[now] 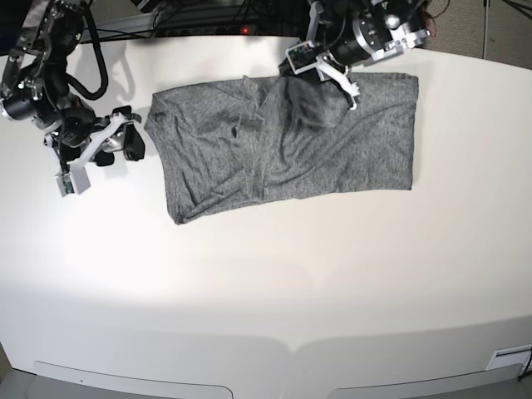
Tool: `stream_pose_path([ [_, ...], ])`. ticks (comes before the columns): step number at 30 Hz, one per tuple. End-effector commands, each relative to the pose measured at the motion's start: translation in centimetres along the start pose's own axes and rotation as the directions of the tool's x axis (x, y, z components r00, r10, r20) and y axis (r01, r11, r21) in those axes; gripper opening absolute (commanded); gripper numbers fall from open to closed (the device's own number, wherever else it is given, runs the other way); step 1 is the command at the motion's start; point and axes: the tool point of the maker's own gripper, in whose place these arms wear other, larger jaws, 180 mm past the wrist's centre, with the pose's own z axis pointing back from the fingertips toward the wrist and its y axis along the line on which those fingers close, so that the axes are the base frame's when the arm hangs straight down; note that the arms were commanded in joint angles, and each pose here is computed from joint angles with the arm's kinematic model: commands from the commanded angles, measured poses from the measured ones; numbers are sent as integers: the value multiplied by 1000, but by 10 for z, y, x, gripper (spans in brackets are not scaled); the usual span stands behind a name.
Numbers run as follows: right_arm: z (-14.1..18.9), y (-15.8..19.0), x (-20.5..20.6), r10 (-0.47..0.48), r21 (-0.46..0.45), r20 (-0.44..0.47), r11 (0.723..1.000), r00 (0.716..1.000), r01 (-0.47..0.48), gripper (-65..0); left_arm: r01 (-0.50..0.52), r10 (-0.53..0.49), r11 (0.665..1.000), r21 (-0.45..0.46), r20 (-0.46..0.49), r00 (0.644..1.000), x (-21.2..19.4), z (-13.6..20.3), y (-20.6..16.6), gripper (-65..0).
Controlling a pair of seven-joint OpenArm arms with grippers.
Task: Fold the T-shirt properly
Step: 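Move the left gripper to the folded shirt's collar edge, then grasp the shirt's end with the right gripper and the collar edge with the left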
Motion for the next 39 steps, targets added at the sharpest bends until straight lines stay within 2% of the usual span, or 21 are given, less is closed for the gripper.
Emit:
stream_pose_path([
  [1, 5, 0, 13, 23, 0, 44, 1000, 999, -23, -286, -9, 8, 1000, 13, 83, 997, 23, 3, 5, -650],
  [6, 5, 0, 13, 23, 0, 42, 1000, 999, -23, -286, -12, 9, 1000, 23, 158, 987, 41, 6, 9, -650],
  [12, 5, 0, 13, 23, 0, 43, 1000, 999, -23, -286, -163, 161, 987, -15, 275, 948, 65, 8, 9, -650],
  [19, 5, 0, 13, 22, 3, 43, 1000, 999, -22, -286, -175, 175, 984, -25, 285, 943, 70, 6, 6, -650],
  [20, 5, 0, 13, 21, 4, 44, 1000, 999, -22, -286, -175, 175, 984, -25, 285, 942, 70, 6, 6, -619],
  [24, 5, 1, 13, 19, 9, 47, 1000, 999, -20, -286, -227, 231, 973, -50, 323, 918, 78, 8, 6, -422],
  [26, 5, 1, 14, 19, 9, 48, 1000, 999, -20, -286, -255, 261, 965, -64, 343, 902, 81, 9, 6, -389],
  [30, 5, 1, 14, 19, 8, 48, 1000, 999, -20, -286, -269, 276, 961, -71, 362, 890, 85, 11, 8, -389],
  [33, 5, 1, 14, 19, 9, 49, 1000, 999, -20, -286, -230, 223, 973, -16, 318, 922, 75, 9, 21, -390],
  [35, 5, 1, 13, 19, 9, 46, 1000, 999, -19, -286, -247, 217, 964, 96, 248, 944, 56, 12, 50, -390],
  [37, 5, 4, 13, 12, 28, 44, 1000, 999, -13, -286, -292, 249, 927, 237, 196, 949, 32, 24, 85, -390],
  [39, 6, 10, 15, -2, 67, 48, 998, 999, -1, -286, -358, 299, 867, 347, 211, 931, 14, 45, 118, -390],
])
